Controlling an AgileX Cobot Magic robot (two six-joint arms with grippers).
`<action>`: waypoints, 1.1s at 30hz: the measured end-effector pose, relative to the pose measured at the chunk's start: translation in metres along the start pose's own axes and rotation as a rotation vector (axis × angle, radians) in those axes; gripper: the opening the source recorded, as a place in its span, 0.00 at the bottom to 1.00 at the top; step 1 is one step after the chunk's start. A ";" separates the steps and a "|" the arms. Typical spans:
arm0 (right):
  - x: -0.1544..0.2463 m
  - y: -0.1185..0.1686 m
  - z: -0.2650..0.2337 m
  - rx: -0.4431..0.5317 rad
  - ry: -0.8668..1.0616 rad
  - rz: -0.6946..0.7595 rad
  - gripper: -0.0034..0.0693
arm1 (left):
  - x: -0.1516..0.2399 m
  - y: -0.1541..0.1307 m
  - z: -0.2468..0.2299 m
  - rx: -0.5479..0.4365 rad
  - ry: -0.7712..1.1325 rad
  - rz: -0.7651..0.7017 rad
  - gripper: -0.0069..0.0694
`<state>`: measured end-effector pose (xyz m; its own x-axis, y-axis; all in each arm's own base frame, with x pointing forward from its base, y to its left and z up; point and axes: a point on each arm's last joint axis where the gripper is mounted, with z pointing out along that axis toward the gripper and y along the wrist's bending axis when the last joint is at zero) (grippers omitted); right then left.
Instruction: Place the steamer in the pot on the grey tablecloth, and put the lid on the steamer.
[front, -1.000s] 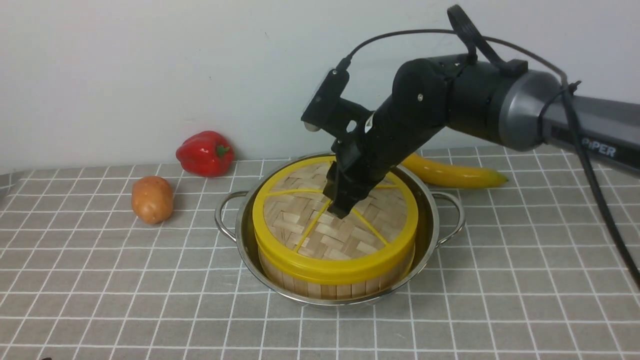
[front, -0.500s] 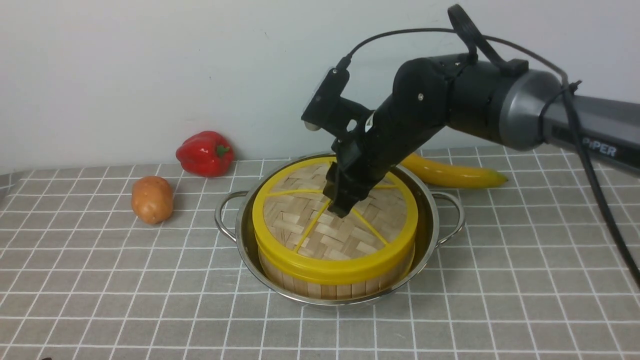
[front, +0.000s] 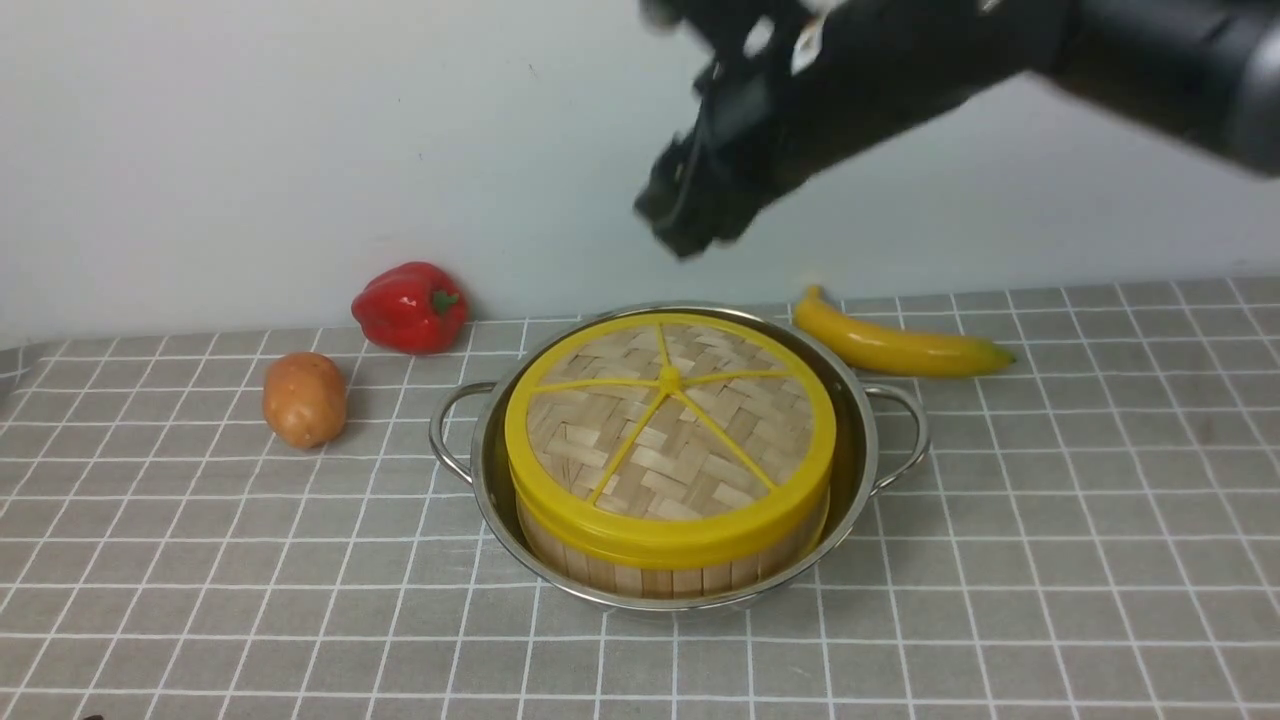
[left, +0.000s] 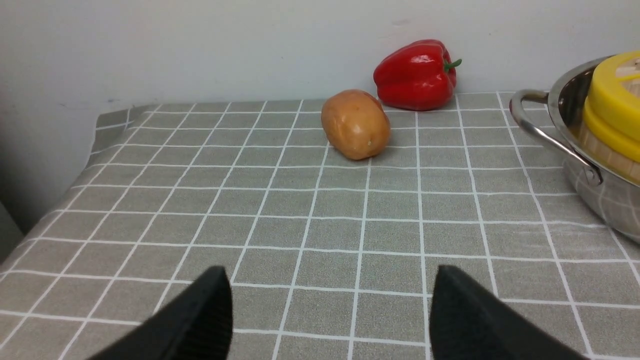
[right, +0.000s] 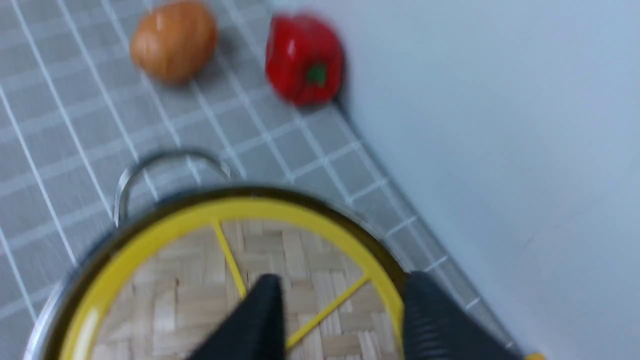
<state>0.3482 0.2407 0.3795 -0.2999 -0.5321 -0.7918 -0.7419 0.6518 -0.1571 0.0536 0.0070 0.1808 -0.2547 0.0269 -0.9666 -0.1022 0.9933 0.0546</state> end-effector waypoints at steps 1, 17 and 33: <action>-0.004 0.000 -0.010 0.007 -0.021 0.006 0.27 | 0.000 0.000 0.000 0.000 0.000 0.000 0.74; -0.020 0.008 -0.045 -0.068 -0.117 0.187 0.03 | 0.000 0.000 0.000 0.000 0.000 0.000 0.74; 0.086 -0.010 -0.180 0.257 -0.123 0.276 0.05 | 0.000 0.000 0.000 0.000 0.000 0.000 0.74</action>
<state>0.2222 0.0915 0.4195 -0.3818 -0.2595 -0.8871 -0.4642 0.8838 -0.0587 0.0536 0.0070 0.1808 -0.2547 0.0269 -0.9666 -0.1022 0.9933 0.0546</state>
